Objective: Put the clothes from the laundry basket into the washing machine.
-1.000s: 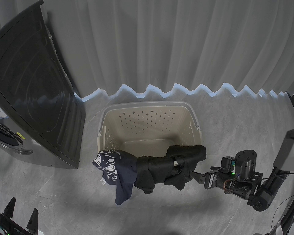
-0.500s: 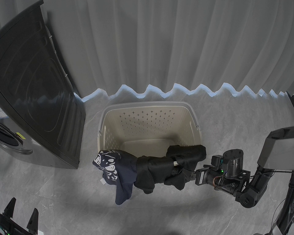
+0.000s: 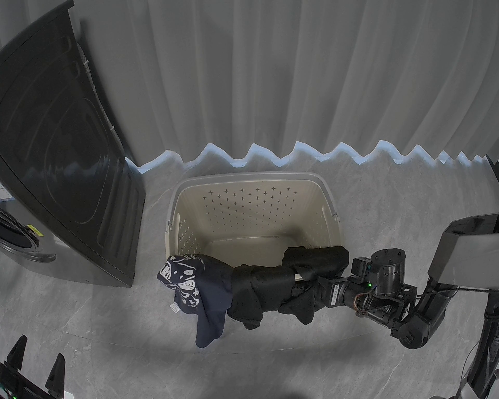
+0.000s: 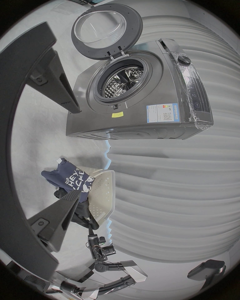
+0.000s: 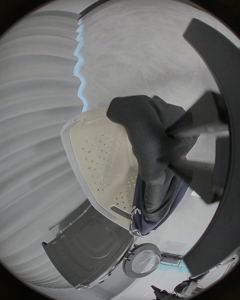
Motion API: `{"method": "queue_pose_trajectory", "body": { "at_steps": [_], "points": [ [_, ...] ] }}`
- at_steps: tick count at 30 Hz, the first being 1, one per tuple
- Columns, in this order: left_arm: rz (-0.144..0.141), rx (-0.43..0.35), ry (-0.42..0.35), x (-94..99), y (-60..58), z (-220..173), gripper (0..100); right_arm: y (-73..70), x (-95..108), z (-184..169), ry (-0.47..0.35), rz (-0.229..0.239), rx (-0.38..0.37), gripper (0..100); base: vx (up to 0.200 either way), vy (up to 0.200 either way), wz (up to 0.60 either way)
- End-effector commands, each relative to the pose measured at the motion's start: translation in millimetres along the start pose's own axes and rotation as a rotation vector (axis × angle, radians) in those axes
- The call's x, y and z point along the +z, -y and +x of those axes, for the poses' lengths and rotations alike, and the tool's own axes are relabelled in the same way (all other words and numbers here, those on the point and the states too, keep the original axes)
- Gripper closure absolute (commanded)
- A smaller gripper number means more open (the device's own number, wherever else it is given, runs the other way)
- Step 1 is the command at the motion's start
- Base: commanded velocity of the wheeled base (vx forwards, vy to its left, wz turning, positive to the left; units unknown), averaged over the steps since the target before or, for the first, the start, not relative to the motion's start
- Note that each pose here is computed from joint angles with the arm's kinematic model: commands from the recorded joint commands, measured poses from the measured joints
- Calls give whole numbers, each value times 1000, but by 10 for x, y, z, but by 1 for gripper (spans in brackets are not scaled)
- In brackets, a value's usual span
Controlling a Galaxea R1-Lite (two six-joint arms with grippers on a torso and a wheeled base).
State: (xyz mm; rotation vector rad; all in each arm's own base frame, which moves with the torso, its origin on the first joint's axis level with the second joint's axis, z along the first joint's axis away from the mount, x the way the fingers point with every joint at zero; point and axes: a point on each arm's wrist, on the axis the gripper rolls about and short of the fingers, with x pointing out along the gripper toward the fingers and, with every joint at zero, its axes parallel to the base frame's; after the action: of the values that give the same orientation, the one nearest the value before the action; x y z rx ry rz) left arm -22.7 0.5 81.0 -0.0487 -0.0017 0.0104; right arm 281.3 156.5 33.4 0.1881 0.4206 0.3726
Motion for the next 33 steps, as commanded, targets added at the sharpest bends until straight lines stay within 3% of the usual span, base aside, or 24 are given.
{"method": "queue_pose_trajectory", "body": {
  "at_steps": [1,9,13,25,27,30,33],
  "points": [
    [0,0,-1,-48,-3,0,0,-48,-2,-7,1,-2,16,100,0,0,0],
    [0,0,-1,-48,-3,0,0,-212,73,-252,27,12,76,100,0,0,0],
    [0,-1,-2,-48,-2,0,0,-405,198,-570,95,17,168,100,0,0,0],
    [0,0,-1,-48,-3,0,0,-623,476,-1131,234,15,303,100,0,0,0],
    [0,0,-1,-48,-3,0,0,-624,505,-1181,251,-1,309,100,0,0,0],
    [1,0,-1,-48,-3,0,0,-641,524,-1256,297,-89,319,100,0,0,0],
    [7,-1,0,-47,-2,0,0,-655,624,-1303,376,-103,330,100,0,0,0]
  ]
}}
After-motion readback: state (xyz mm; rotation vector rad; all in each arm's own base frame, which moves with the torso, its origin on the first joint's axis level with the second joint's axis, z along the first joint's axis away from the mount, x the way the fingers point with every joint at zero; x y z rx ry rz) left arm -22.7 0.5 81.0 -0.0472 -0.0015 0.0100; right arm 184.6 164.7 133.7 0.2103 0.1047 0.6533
